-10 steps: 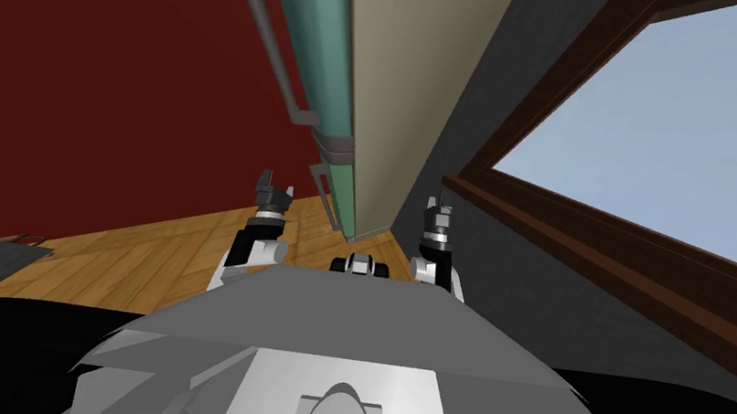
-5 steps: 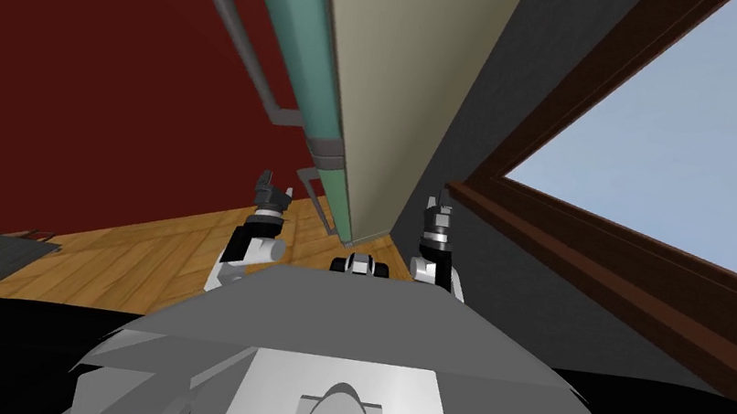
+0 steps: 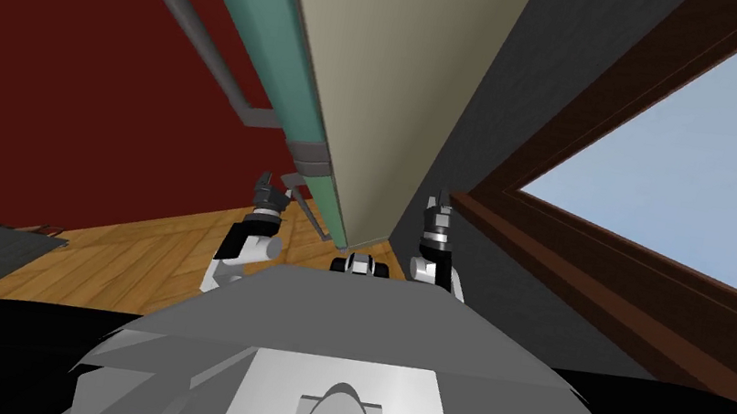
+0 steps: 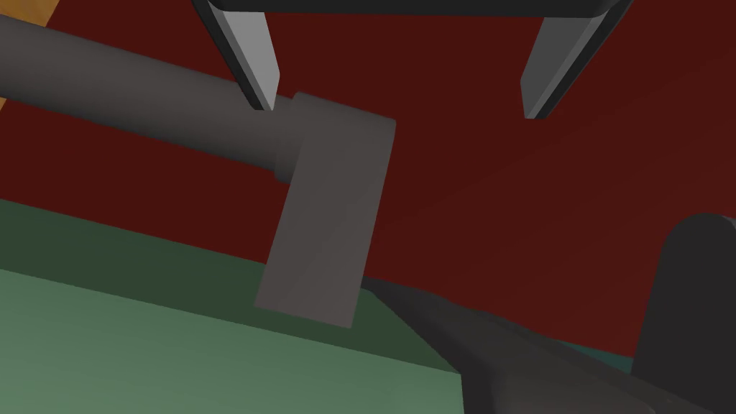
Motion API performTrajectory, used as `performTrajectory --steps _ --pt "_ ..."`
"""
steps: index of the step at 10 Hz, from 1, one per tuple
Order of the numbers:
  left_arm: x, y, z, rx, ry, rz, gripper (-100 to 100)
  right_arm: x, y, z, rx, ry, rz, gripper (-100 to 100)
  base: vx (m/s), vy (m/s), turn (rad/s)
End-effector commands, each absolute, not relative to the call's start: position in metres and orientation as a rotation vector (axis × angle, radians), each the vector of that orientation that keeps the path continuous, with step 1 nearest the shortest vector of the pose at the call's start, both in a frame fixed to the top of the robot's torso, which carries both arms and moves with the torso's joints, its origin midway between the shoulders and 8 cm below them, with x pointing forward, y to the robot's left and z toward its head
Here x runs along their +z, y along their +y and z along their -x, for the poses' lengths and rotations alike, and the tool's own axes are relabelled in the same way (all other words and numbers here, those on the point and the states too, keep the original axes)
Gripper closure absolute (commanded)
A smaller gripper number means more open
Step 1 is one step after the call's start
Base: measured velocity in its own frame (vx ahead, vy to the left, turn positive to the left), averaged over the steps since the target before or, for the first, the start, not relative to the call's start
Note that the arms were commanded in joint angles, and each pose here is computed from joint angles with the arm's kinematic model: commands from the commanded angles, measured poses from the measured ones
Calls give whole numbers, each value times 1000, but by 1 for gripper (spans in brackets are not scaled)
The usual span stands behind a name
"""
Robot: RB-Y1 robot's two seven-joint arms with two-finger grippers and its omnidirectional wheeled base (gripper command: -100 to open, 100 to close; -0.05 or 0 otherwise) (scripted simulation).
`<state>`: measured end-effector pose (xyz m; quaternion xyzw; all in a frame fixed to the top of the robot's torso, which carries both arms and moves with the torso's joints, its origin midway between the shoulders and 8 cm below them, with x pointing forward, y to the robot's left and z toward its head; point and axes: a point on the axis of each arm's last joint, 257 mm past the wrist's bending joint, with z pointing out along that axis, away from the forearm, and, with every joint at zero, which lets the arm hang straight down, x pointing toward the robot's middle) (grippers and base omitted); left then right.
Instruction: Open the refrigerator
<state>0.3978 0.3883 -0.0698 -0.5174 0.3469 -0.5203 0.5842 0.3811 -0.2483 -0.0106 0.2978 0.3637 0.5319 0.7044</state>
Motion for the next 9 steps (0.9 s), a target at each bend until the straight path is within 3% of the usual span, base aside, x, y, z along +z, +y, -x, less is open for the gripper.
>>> performTrajectory --steps 1,5,9 --pt "-79 396 -400 -1200 816 1259 -100 -11 -248 -381 1183 809 -662 0 117 -119 97" --pt "-91 404 -401 -1187 819 1325 -100 -11 -248 -381 1183 809 -662 0 107 -83 88" --pt "-84 416 -388 -1149 812 1315 -100 -11 -248 -381 1183 809 -662 0 30 1 89"
